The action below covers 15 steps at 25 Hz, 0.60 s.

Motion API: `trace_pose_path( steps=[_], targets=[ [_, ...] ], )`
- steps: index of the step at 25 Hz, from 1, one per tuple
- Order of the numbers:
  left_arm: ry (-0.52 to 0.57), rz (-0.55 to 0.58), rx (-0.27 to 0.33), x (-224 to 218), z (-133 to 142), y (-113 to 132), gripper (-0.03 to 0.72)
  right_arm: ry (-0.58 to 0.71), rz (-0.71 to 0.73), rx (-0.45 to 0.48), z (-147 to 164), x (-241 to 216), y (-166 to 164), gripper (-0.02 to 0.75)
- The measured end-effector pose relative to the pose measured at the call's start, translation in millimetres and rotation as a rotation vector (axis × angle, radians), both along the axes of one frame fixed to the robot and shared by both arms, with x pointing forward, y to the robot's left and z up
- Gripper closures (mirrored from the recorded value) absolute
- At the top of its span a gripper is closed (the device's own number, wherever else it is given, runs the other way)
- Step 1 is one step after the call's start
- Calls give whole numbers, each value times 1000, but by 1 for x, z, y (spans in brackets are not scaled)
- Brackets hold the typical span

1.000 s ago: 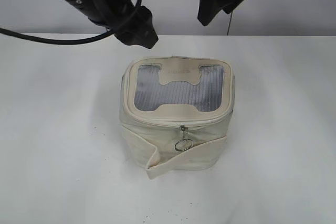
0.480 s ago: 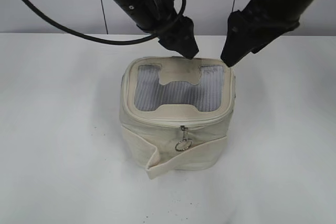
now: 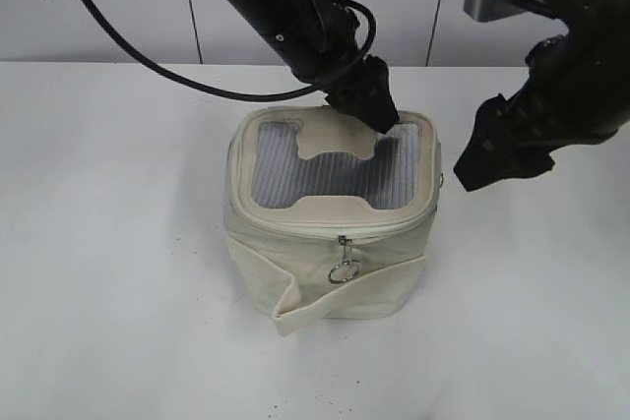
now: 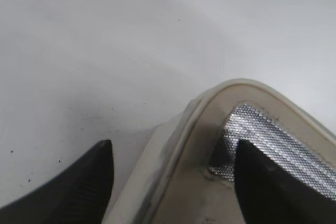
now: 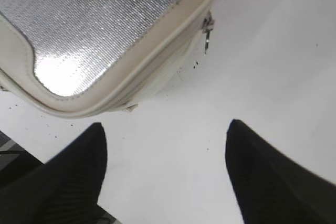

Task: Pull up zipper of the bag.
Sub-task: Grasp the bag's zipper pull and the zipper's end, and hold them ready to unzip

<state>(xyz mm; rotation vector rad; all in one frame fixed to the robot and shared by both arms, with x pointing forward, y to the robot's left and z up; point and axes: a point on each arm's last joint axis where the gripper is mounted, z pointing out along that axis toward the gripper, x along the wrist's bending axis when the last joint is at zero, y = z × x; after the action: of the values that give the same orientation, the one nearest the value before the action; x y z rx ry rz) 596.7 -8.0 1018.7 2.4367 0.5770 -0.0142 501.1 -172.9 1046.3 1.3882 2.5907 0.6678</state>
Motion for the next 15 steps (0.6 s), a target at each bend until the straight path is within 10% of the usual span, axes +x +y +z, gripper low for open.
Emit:
trace_pose_path(
  steps=[15],
  targets=[
    [72,-18,15,2,-17,-4,141,-80,-62,81,2,8,3,191]
  ],
)
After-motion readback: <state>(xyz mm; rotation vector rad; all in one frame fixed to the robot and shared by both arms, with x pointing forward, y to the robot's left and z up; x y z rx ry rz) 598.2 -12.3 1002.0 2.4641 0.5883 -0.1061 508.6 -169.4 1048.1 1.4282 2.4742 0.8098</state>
